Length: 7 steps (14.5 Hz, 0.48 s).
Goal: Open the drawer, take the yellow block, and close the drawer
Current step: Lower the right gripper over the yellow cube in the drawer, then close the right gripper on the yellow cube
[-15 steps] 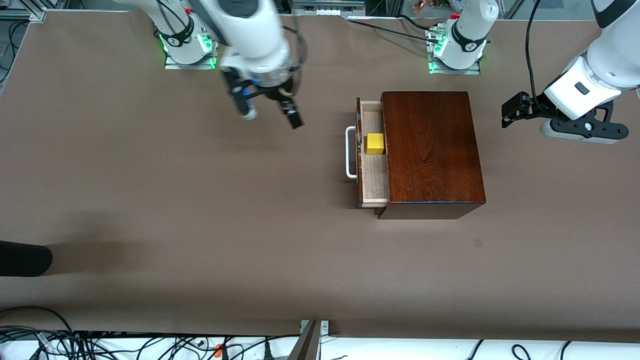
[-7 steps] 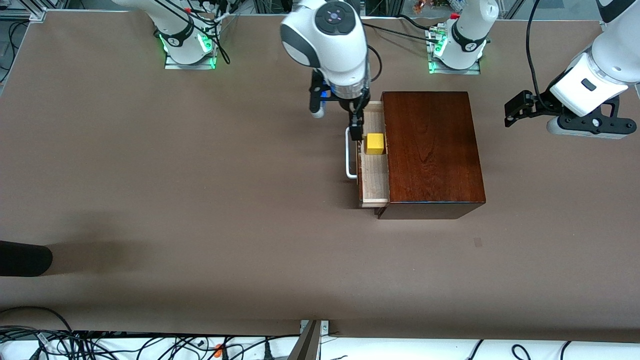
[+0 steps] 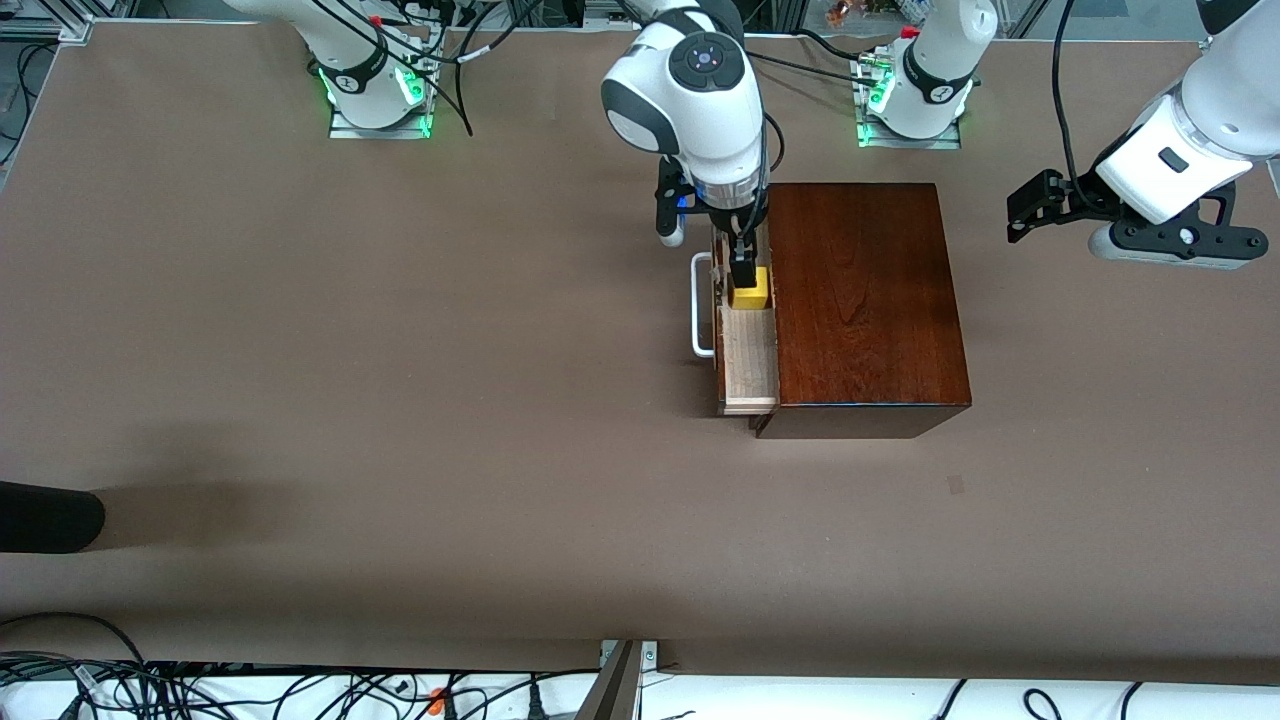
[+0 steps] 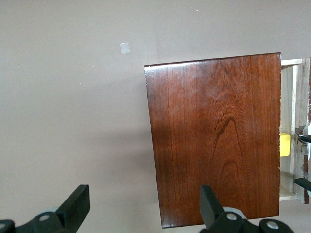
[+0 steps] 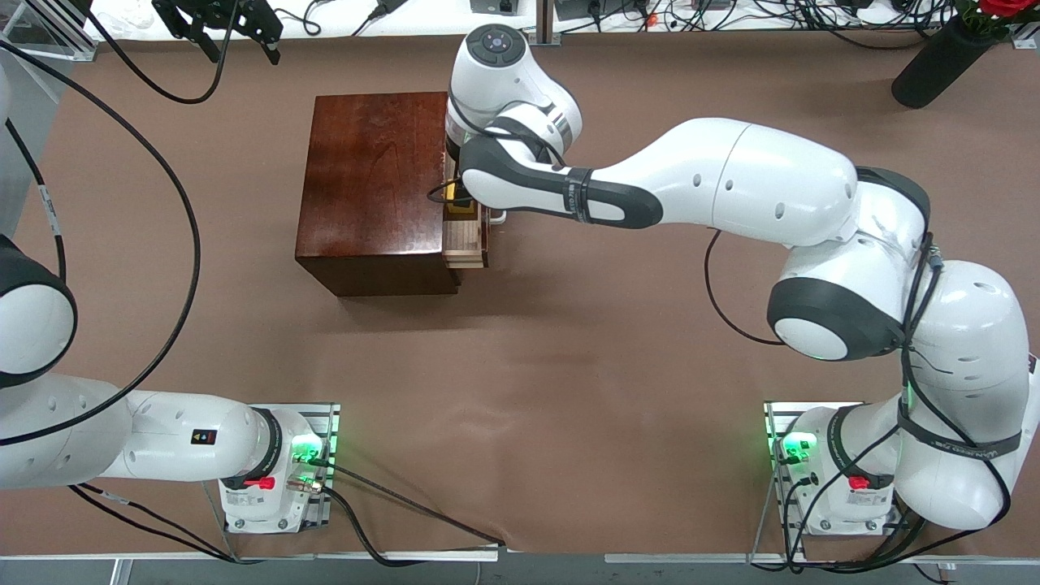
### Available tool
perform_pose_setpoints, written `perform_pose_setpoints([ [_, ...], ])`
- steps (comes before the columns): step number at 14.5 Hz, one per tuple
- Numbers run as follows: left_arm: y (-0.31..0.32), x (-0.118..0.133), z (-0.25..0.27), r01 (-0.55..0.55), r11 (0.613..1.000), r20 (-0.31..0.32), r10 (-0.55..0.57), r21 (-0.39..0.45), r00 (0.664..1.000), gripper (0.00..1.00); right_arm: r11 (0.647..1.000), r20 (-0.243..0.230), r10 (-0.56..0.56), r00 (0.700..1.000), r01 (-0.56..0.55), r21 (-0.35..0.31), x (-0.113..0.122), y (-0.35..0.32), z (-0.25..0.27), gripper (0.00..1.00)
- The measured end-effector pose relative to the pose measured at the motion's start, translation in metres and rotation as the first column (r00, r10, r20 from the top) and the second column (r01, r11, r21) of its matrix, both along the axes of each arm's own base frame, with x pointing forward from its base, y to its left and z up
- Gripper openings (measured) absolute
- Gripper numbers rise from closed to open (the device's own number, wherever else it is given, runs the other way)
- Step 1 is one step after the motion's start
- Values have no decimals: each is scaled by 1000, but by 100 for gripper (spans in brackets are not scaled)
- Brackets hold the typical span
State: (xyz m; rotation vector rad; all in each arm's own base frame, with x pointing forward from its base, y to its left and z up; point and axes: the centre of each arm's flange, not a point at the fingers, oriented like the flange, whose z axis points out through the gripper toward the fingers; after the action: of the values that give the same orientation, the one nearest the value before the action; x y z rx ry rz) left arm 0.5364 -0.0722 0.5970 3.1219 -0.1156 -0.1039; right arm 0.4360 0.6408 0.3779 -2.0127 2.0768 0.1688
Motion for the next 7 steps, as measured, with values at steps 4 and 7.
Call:
perform_pose_setpoints([
  [4,-4,-1,0,8,1000,-1,-8,0,1000,100,1000,-8,16,1000,-17,-26,-8,7,-22,100],
  [7,-8,-1,0,16,1000,-1,-16,0,1000,100,999,-3,20,1000,-20,-27,-9,9,-31,100],
])
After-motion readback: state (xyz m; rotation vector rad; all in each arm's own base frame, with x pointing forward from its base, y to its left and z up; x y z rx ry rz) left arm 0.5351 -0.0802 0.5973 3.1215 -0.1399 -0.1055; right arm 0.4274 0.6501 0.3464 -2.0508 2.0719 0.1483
